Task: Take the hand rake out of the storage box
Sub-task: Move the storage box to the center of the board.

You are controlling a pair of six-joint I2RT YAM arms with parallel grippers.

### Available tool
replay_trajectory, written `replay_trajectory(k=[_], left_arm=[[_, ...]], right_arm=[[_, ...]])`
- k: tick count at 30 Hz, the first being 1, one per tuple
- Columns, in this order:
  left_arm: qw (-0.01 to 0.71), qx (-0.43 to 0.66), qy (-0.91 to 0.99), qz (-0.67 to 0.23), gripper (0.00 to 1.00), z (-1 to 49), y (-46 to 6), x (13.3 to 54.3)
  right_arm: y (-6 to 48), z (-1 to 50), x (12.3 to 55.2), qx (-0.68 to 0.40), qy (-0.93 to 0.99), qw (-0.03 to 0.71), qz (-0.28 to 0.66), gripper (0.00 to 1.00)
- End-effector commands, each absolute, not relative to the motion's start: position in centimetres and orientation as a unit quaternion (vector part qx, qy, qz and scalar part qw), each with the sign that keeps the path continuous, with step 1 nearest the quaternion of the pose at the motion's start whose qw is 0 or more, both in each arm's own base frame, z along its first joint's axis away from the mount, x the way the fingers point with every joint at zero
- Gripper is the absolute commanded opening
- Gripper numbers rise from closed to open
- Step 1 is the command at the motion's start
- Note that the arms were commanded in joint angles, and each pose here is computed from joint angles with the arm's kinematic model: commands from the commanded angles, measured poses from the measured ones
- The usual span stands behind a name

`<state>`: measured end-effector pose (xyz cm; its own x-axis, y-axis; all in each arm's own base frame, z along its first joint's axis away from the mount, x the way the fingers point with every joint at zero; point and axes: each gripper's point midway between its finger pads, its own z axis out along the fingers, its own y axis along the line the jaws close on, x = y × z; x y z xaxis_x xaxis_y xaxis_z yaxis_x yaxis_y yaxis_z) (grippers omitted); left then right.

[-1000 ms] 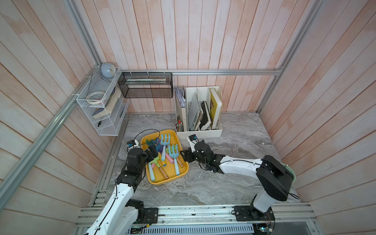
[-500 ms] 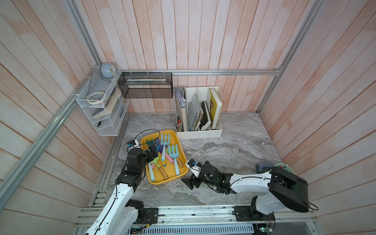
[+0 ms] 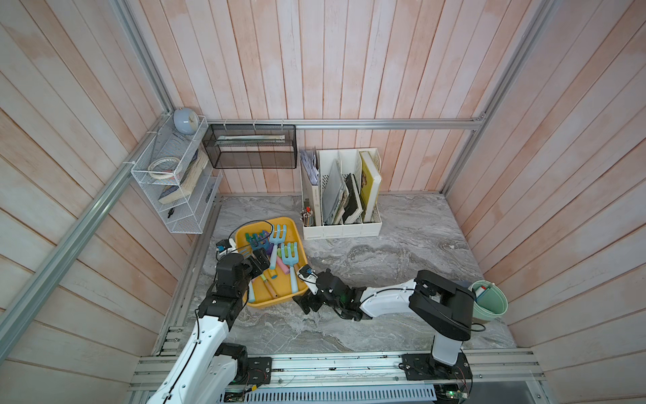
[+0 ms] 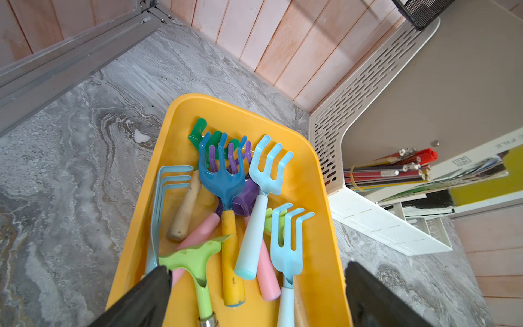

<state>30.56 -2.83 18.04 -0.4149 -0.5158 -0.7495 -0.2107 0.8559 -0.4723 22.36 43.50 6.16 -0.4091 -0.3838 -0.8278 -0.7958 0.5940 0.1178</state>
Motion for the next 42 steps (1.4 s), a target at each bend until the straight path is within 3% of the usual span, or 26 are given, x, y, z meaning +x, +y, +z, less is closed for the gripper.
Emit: replay_trajectory(k=[1,8,16,21,25,30,34,37,42], left_arm=[[0.502,-0.217,0.825,-0.144,1.0,19.0,-2.4,31.3],[0.497,-0.251,0.822,-0.123,1.0,18.6,0.2,32.7],[0.444,-0.343,0.818,-0.124,1.0,14.0,6.6,35.3],[0.399,-0.347,0.84,-0.122,0.74,11.6,7.7,38.0],[0.383,-0.343,0.848,-0.132,0.69,10.5,7.7,40.0],[0.364,-0.338,0.854,-0.156,0.42,9.0,7.3,42.4],[0.356,-0.336,0.858,-0.156,0.35,8.1,7.3,44.3],[0.357,-0.333,0.858,-0.155,0.28,8.0,7.6,45.8],[0.363,-0.342,0.857,-0.132,0.25,8.1,9.2,48.0]], right_arm=[[43.7,6.6,24.7,-0.312,0.819,0.421,0.233,0.98],[43.7,6.8,26.6,-0.234,0.834,0.442,0.233,0.98],[44.6,8.9,24.6,-0.261,0.815,0.423,0.298,0.98],[43.6,10.6,24.2,-0.265,0.806,0.432,0.306,0.98],[44.1,10.6,24.1,-0.277,0.799,0.419,0.33,0.98],[44.1,10.8,25.1,-0.263,0.792,0.422,0.355,0.98],[44.6,10.2,26.0,-0.262,0.792,0.405,0.375,0.98],[44.8,9.9,26.7,-0.255,0.791,0.399,0.388,0.89],[45.3,9.6,28.6,-0.241,0.792,0.379,0.413,0.83]])
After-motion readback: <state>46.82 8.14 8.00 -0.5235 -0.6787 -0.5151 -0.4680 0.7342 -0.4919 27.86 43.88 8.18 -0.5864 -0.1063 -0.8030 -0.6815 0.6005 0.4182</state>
